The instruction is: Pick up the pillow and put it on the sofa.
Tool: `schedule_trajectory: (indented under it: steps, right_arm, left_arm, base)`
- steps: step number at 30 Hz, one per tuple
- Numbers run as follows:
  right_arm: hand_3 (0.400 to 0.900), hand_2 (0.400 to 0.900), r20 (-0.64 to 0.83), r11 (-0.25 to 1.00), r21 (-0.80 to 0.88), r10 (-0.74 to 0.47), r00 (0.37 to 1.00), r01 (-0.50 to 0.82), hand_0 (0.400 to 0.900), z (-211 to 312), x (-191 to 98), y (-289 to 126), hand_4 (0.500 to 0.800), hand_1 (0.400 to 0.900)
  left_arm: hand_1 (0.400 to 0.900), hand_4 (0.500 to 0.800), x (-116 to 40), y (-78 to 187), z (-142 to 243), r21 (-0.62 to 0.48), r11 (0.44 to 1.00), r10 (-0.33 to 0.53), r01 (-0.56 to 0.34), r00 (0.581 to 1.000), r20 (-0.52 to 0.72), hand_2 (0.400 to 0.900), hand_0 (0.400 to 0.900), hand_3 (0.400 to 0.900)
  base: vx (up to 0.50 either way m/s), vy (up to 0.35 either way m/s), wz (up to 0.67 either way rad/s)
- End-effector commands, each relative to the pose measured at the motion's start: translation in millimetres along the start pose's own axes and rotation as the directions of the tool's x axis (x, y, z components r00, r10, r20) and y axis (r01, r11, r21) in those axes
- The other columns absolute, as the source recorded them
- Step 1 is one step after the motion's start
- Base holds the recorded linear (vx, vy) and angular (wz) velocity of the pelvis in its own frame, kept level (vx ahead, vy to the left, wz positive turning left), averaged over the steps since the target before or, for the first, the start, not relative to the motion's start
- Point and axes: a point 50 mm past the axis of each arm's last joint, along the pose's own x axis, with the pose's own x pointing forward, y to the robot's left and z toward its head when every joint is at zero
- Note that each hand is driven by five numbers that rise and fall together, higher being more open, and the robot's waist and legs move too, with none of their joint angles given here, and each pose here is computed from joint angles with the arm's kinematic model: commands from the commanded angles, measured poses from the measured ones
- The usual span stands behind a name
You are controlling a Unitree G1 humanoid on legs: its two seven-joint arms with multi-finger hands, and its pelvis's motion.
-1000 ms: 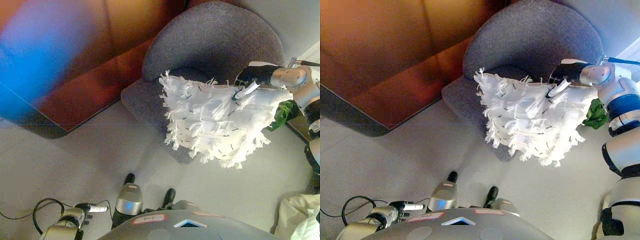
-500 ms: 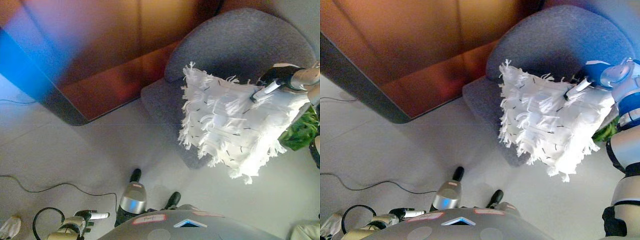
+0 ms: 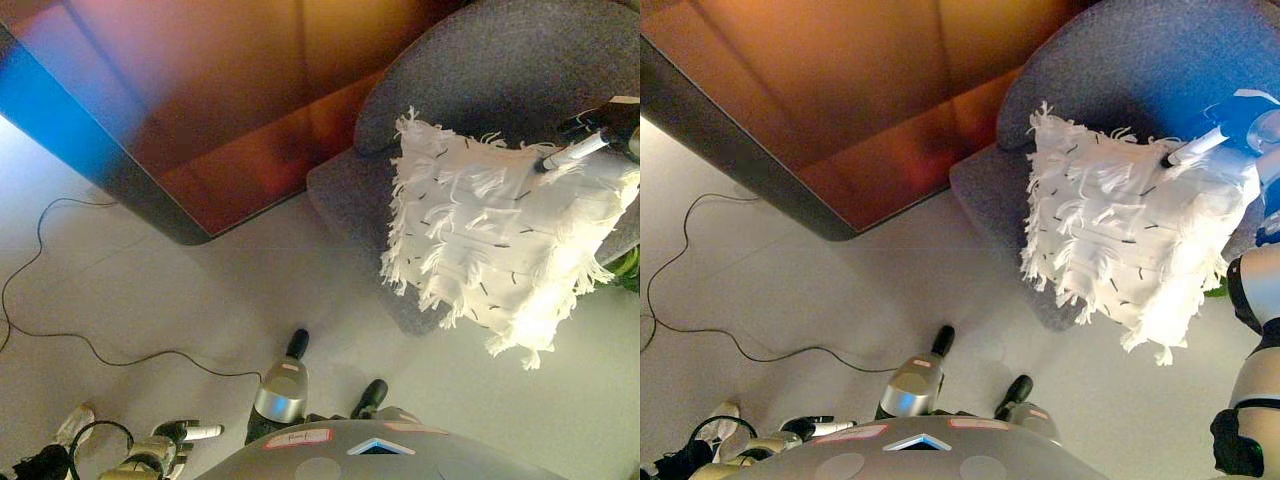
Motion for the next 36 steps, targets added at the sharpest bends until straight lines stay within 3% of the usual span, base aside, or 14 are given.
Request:
schedule_trajectory:
  steps: [1,17,24,30,36]
  right_arm:
    - [0.900,0.900,-0.030,0.975,-0.021,-0.221,0.975,0.221,0.900,-5.3,-32.1,-63.8,0.800,0.900]
    - [0.900,0.900,-0.131,0.972,-0.026,-0.234,0.963,0.233,0.900,-37.1,-39.5,-70.5,0.800,0.900]
    - [0.900,0.900,-0.040,0.979,0.094,-0.176,0.984,0.179,0.900,-35.4,-33.1,-56.9,0.800,0.900]
    - [0.900,0.900,0.102,0.969,0.222,-0.134,0.986,0.108,0.900,-32.7,-15.9,-8.0,0.800,0.900]
    - [0.900,0.900,0.182,0.915,0.403,-0.072,0.981,-0.008,0.900,-43.5,-1.2,88.3,0.800,0.900]
  left_arm:
    - [0.900,0.800,-2.8,12.2,-34.2,0.101,0.993,0.068,-0.059,0.994,-0.088,0.900,0.900,0.900]
    - [0.900,0.800,-2.4,16.9,-23.4,0.108,0.992,0.071,-0.061,0.993,-0.091,0.900,0.900,0.900]
    - [0.900,0.800,-1.6,15.3,-9.9,0.121,0.992,0.038,-0.030,0.997,-0.064,0.900,0.900,0.900]
    - [0.900,0.800,-1.4,14.8,14.6,0.070,0.997,0.035,-0.034,0.999,-0.018,0.900,0.900,0.900]
    - [0.900,0.800,-1.6,11.5,29.0,0.015,1.000,0.025,-0.025,1.000,0.016,0.900,0.900,0.900]
  base:
    - [0.023,-0.006,-0.04]
    - [0.006,0.011,-0.14]
    - [-0.018,0.069,-0.20]
    - [-0.024,0.091,-0.37]
    - [-0.036,0.081,-0.44]
